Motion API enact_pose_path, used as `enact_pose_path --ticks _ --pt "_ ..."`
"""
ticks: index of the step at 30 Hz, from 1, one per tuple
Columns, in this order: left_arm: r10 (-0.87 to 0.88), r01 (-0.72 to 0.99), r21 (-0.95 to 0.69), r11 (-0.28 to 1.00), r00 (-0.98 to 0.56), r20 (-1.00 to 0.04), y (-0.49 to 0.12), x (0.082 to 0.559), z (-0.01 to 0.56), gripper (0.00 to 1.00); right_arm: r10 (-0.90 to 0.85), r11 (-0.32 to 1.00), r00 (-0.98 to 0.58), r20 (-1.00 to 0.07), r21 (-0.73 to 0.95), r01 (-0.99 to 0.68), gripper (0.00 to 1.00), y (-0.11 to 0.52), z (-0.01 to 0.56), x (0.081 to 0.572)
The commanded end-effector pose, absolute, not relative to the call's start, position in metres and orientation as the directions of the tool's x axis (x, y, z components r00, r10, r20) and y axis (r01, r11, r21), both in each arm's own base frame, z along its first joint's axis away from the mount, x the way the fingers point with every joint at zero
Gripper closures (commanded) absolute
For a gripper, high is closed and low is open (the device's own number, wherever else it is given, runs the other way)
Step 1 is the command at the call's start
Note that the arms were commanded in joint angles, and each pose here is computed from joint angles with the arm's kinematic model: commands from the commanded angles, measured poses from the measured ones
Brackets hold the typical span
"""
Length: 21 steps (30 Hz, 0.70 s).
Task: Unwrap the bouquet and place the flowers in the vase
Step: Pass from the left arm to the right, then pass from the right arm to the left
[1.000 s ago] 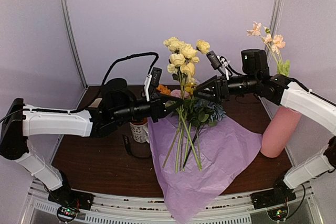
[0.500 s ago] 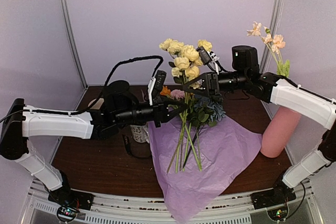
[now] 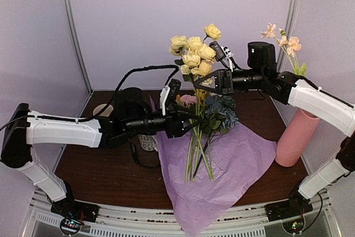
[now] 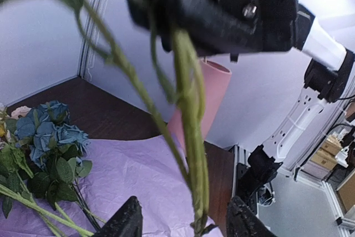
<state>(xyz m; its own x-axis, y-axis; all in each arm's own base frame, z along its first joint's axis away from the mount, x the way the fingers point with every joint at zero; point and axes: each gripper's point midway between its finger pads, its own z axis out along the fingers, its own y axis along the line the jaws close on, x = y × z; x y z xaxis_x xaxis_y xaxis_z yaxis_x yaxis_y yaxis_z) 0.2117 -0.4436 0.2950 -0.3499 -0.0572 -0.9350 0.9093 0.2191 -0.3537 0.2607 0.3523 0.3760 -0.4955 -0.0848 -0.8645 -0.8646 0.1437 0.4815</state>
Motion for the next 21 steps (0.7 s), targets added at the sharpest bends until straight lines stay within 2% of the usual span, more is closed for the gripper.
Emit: enact_pose_path --ticks 1,4,6,9,13,14,16,17,19,20,21 --pt "0.035 0.914 -0.293 0.280 -0.315 -0.949 -0.450 0.214 0.266 0.38 0.012 0.114 -0.418 -0.908 0.416 -0.902 1.00 0.338 0.435 0.256" --pt "0.100 0.915 -0.254 0.314 -0.298 -0.949 -0.455 0.212 0.247 0.36 0.046 0.080 -0.427 -0.903 0.429 -0.900 1.00 0.334 0.449 0.252" --pt "0.117 0.920 -0.246 0.304 -0.292 -0.949 -0.458 0.210 0.242 0.40 0.057 0.072 -0.425 -0.903 0.428 -0.901 1.00 0.333 0.454 0.251" --pt "0.113 0.927 -0.237 0.291 -0.280 -0.954 -0.462 0.207 0.244 0.58 0.060 0.076 -0.416 -0.907 0.420 -0.904 1.00 0.332 0.454 0.249" --pt "0.085 0.934 -0.228 0.276 -0.260 -0.962 -0.463 0.205 0.253 0.94 0.034 0.120 -0.409 -0.912 0.410 -0.904 1.00 0.331 0.440 0.254" --pt "0.080 0.935 -0.226 0.275 -0.257 -0.963 -0.462 0.204 0.255 1.00 0.026 0.137 -0.407 -0.913 0.407 -0.903 1.00 0.330 0.434 0.257" --pt "0.069 0.936 -0.223 0.273 -0.250 -0.966 -0.461 0.204 0.260 1.00 0.010 0.167 -0.403 -0.915 0.399 -0.902 0.99 0.329 0.422 0.260" --pt "0.061 0.936 -0.223 0.272 -0.248 -0.967 -0.461 0.204 0.263 1.00 -0.001 0.179 -0.405 -0.915 0.398 -0.900 0.89 0.328 0.414 0.261" --pt "0.044 0.936 -0.226 0.269 -0.247 -0.968 -0.460 0.203 0.269 1.00 -0.025 0.190 -0.406 -0.913 0.395 -0.899 0.57 0.328 0.399 0.260" --pt "0.040 0.936 -0.228 0.269 -0.248 -0.968 -0.460 0.203 0.271 1.00 -0.034 0.193 -0.411 -0.911 0.398 -0.897 0.47 0.328 0.392 0.259" --pt "0.035 0.936 -0.230 0.266 -0.248 -0.968 -0.460 0.203 0.273 1.00 -0.044 0.196 -0.418 -0.908 0.402 -0.894 0.41 0.327 0.385 0.258"
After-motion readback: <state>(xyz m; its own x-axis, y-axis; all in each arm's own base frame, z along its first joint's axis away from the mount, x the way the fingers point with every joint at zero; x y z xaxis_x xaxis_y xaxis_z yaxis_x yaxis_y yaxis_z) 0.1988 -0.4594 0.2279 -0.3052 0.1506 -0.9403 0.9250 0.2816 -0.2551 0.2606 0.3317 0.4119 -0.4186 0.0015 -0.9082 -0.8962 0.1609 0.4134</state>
